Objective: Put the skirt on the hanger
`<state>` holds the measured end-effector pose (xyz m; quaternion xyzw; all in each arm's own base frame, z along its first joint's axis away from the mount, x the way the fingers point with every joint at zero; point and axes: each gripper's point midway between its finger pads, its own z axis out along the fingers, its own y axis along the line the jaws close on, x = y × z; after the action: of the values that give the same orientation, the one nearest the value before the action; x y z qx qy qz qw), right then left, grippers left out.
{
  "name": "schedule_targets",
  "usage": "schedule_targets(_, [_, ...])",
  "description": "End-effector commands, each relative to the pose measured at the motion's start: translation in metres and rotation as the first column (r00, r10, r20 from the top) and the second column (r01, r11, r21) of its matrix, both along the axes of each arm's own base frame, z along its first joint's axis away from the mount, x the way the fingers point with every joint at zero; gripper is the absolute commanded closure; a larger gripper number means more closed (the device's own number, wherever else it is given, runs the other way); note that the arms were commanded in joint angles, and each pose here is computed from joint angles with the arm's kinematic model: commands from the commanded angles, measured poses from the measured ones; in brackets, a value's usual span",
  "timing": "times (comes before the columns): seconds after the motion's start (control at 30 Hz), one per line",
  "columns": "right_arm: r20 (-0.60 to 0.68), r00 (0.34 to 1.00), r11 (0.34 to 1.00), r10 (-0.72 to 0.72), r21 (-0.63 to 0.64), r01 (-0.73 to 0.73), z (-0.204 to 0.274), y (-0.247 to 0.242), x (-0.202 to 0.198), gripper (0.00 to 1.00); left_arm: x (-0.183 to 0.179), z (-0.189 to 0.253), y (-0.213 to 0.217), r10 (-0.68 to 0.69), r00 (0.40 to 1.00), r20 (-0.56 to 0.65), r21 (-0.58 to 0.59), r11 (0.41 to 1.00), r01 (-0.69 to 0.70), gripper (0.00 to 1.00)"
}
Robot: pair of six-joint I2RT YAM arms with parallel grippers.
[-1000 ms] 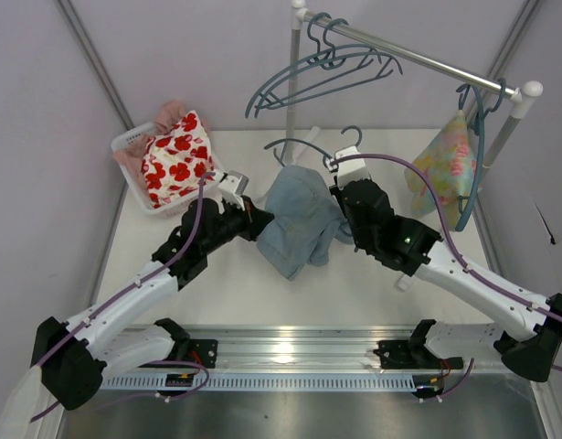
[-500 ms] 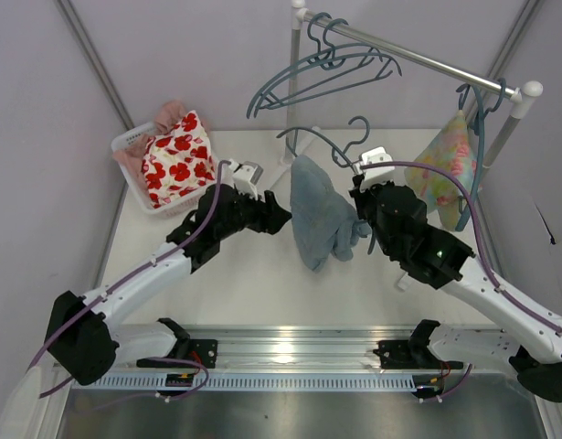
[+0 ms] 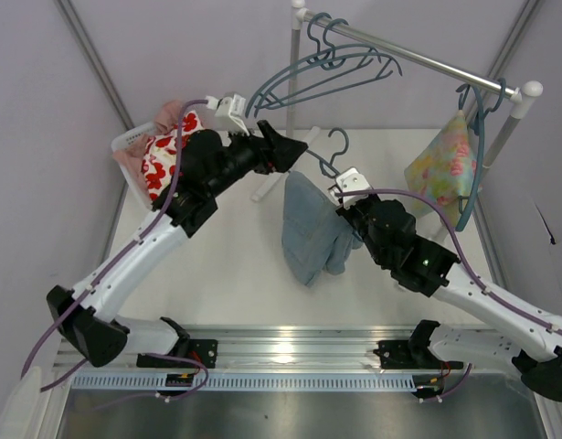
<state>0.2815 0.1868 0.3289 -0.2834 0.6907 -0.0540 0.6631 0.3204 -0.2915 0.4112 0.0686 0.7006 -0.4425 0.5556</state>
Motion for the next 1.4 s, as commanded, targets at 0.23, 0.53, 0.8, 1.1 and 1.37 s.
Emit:
schedule_targets(0.23, [0.221, 0.974, 0.985, 0.050, 0.152, -0.085, 0.082, -0.002, -0.012, 1.00, 0.034, -0.026, -0.049, 0.054, 0.960, -0.274, -0.142, 0.985, -0.096, 0.17])
schedule_targets(0.53, [0.226, 0.966, 0.974, 0.123, 0.159, -0.161, 0.091, 0.013, -0.025, 1.00, 0.045, -0.022, -0.063, 0.045, 0.949, -0.313, -0.262, 0.956, -0.132, 0.20])
schedule_targets(0.8, [0.206, 0.974, 0.981, 0.094, 0.146, -0.126, 0.085, 0.019, -0.020, 1.00, 0.044, -0.016, -0.080, -0.079, 0.943, -0.322, -0.472, 0.877, -0.088, 0.79])
schedule_targets(1.1, [-0.013, 0.992, 0.935, 0.124, 0.336, -0.112, 0.061, 0.009, -0.031, 0.87, 0.024, -0.004, -0.080, -0.178, 0.962, -0.206, -0.566, 0.824, 0.031, 1.00])
schedule_targets(1.37, [-0.112, 0.980, 0.858, 0.163, 0.506, -0.085, 0.055, 0.001, -0.040, 0.53, 0.017, -0.001, -0.077, -0.203, 0.961, -0.189, -0.587, 0.808, 0.055, 1.00])
